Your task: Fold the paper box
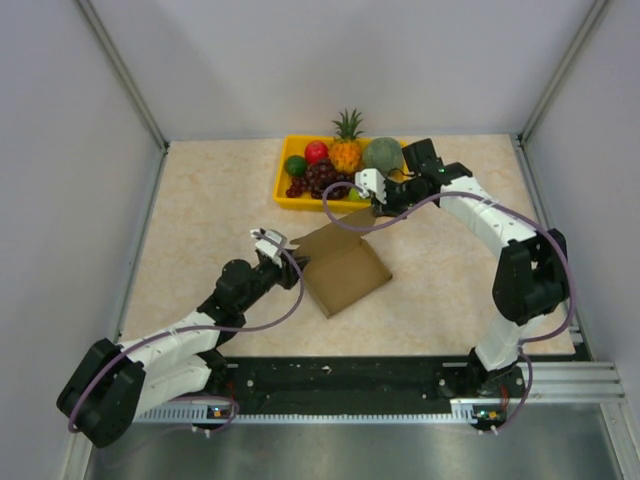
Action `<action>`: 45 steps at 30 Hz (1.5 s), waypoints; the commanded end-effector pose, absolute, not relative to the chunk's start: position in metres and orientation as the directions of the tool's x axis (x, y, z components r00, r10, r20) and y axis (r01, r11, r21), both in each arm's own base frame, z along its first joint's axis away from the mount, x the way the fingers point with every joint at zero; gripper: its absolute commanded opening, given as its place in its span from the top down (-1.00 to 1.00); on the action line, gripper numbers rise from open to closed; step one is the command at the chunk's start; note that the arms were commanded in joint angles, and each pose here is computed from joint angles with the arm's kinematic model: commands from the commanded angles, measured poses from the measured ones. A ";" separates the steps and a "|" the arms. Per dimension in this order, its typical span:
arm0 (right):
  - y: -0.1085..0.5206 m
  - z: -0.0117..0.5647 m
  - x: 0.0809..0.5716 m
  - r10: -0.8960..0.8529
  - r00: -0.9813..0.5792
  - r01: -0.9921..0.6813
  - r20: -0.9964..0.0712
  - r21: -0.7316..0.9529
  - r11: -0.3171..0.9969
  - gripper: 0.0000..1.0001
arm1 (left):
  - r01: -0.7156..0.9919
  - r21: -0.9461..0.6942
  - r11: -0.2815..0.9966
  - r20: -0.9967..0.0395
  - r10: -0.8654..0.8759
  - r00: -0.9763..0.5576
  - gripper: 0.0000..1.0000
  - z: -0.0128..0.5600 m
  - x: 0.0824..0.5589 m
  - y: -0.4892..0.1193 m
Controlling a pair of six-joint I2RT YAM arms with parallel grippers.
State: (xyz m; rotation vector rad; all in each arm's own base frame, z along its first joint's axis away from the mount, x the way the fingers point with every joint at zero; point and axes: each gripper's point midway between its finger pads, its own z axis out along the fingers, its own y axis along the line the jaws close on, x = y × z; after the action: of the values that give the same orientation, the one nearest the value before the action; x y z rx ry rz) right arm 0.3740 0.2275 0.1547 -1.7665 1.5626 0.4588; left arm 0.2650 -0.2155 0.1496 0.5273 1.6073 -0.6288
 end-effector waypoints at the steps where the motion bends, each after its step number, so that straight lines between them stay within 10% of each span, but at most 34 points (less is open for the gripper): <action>1: 0.237 0.179 0.365 -0.682 0.112 -0.963 -0.723 -0.248 0.104 1.00 | 0.555 -0.239 0.796 -0.962 -0.117 -0.247 -0.01 0.143 0.271 -0.207; 14: 0.237 0.179 0.350 -0.670 0.018 -0.963 -0.742 -0.193 0.189 1.00 | 0.235 -0.420 0.877 -0.851 -0.290 -0.437 -0.34 0.215 0.226 -0.140; 22: 0.236 0.179 0.345 -0.671 0.033 -0.966 -0.741 -0.197 0.170 1.00 | 0.552 -0.315 0.772 -0.859 0.015 -0.512 -0.53 0.256 0.232 -0.164; 31: 0.236 0.170 0.341 -0.676 0.041 -0.972 -0.736 -0.186 0.143 1.00 | 0.835 0.104 0.540 -0.870 0.456 -0.187 -0.43 0.240 0.298 -0.184; 45: 0.238 0.171 0.338 -0.669 0.086 -0.973 -0.738 -0.208 0.104 1.00 | 0.906 0.161 0.391 -0.842 0.534 -0.081 -0.36 0.231 0.335 -0.172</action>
State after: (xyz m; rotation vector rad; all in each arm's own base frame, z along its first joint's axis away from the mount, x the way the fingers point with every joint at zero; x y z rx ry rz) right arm 0.3454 0.2290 0.1556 -1.6165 1.7355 0.5030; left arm 0.3315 -0.1688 0.2042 1.1685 1.9091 -0.5087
